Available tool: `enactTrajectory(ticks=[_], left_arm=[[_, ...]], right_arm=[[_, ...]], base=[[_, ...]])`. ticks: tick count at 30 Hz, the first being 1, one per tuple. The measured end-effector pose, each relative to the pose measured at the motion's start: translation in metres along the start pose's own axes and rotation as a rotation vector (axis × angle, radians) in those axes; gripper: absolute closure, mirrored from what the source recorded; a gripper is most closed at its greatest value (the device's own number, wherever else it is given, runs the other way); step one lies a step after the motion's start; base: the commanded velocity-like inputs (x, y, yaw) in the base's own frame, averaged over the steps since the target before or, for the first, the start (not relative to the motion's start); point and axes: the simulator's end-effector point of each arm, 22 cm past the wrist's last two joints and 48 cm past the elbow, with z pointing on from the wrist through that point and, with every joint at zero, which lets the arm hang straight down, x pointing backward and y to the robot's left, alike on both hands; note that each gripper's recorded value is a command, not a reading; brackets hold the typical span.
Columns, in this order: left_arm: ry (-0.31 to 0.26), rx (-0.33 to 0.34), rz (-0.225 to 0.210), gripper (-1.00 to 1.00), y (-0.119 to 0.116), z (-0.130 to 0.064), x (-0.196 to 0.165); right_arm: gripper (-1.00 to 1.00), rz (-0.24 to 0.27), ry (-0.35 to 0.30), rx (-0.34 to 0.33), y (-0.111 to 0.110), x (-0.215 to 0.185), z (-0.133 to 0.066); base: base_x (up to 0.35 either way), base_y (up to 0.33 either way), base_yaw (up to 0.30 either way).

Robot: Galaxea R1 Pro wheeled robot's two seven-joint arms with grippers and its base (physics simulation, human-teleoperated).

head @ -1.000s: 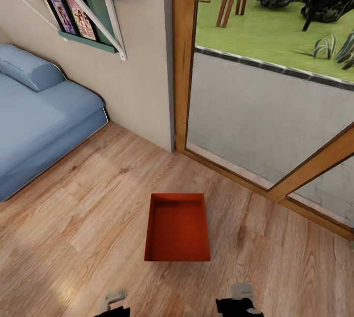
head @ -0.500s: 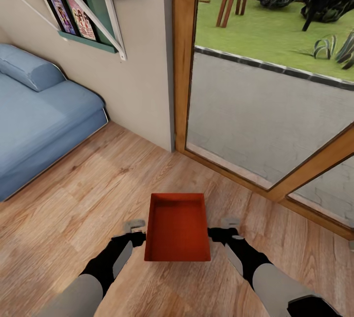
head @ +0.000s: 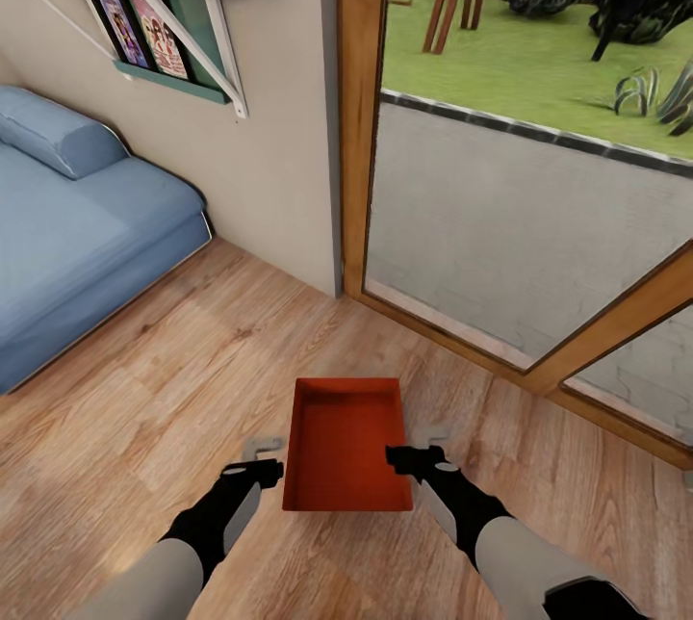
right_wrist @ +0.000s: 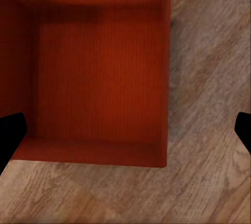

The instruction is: Move the two storage containers from the living room to the garage. In the garage, place one container on the floor and stack the other container on top of it (either order is fine).

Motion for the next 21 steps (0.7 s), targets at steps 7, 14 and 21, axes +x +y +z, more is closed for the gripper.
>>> enactTrajectory(ticks=[7,14,21], left_arm=[[-0.02,0.024,-0.019,-1.0,-0.018,-0.004,-0.009],[-0.024,0.03,-0.028,-1.0,-0.024,-0.006,-0.011],[-0.066,0.053,-0.045,-1.0,-0.038,-0.013,-0.032]], right_arm=[[-1.0,0.001,0.028,-0.005,0.006,0.014,0.0],[-1.0,0.0,0.034,0.003,0.0,0.017,0.0],[-1.0,0.0,0.034,0.002,0.003,0.017,0.0]], base=[[0.0,0.0,0.0],[0.0,0.0,0.0],[0.0,0.0,0.0]])
